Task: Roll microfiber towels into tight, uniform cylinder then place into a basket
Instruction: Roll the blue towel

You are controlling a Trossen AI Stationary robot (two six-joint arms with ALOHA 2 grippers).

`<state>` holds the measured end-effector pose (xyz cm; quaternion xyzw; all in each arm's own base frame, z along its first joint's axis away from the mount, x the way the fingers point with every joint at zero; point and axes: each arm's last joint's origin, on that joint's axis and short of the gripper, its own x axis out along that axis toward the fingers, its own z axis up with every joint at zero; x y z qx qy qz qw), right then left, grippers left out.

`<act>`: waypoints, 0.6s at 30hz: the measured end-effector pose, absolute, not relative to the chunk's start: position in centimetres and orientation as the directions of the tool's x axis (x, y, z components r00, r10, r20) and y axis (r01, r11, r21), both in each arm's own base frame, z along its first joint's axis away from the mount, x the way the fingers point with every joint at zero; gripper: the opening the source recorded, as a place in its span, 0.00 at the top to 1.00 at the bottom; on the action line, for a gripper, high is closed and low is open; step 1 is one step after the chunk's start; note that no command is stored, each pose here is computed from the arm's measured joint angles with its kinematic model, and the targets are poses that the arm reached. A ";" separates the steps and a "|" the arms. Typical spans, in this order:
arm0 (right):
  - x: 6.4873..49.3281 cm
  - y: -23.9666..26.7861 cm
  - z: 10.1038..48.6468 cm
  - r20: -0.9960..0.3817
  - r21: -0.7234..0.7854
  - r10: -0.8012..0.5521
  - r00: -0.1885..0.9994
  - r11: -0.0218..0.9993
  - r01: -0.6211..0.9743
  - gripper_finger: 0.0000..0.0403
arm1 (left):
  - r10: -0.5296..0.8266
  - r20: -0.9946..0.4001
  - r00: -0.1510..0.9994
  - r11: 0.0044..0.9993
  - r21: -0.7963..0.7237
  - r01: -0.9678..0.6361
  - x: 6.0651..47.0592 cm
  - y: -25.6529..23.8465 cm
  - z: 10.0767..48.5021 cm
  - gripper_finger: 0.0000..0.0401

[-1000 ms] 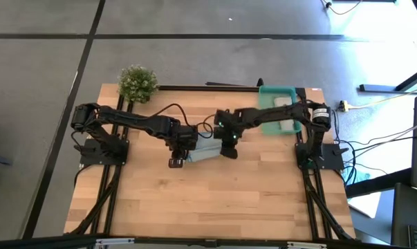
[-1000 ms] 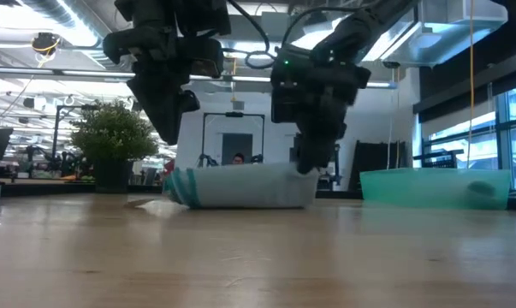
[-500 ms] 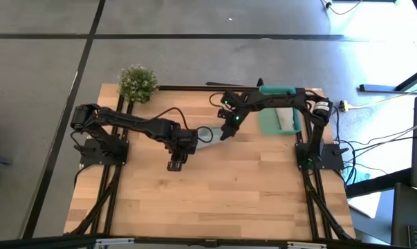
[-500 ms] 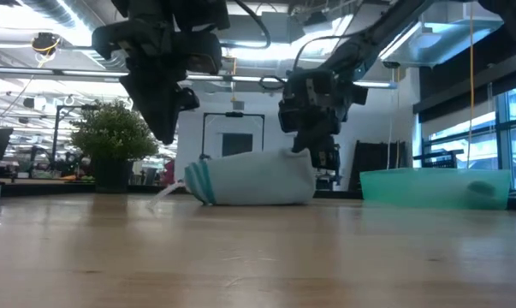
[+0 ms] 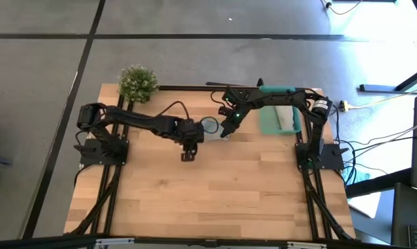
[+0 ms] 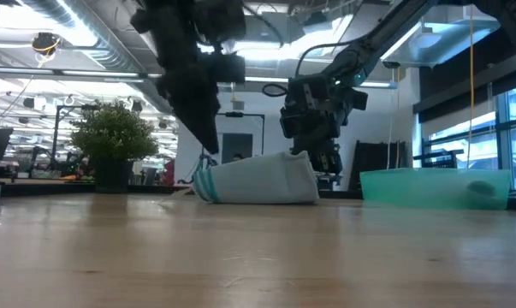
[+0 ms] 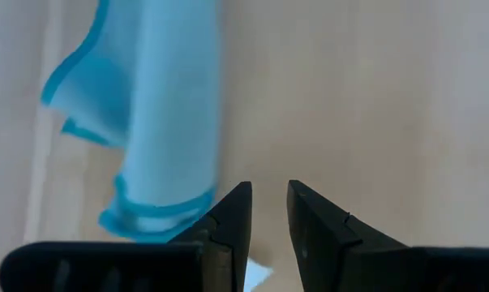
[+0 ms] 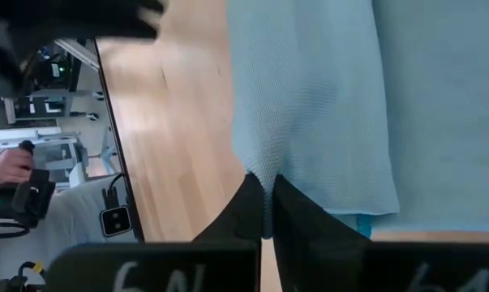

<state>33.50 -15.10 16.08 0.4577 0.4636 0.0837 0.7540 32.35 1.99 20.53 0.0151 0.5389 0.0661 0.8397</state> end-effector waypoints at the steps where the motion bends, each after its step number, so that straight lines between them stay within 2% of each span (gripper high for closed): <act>1: 33.5 -15.1 16.1 -0.623 0.768 0.552 0.555 0.567 0.298 0.97 | 0.133 -0.906 0.403 0.989 0.098 -0.107 32.3 2.4 20.4 0.81; 8: 34.0 -11.9 15.9 -0.630 0.766 0.629 0.456 0.600 0.231 0.97 | 0.133 -0.917 0.376 0.986 0.085 -0.143 31.2 3.1 21.5 0.81; 13: 35.1 -8.0 15.9 -0.626 0.767 0.678 0.384 0.624 0.149 0.97 | 0.046 -0.944 0.327 0.994 0.011 -0.108 29.7 1.2 22.4 0.81; 18: 35.9 -4.7 15.9 -0.624 0.767 0.709 0.329 0.636 0.084 0.97 | -0.050 -0.934 0.355 0.998 -0.056 -0.006 29.6 -1.8 22.9 0.81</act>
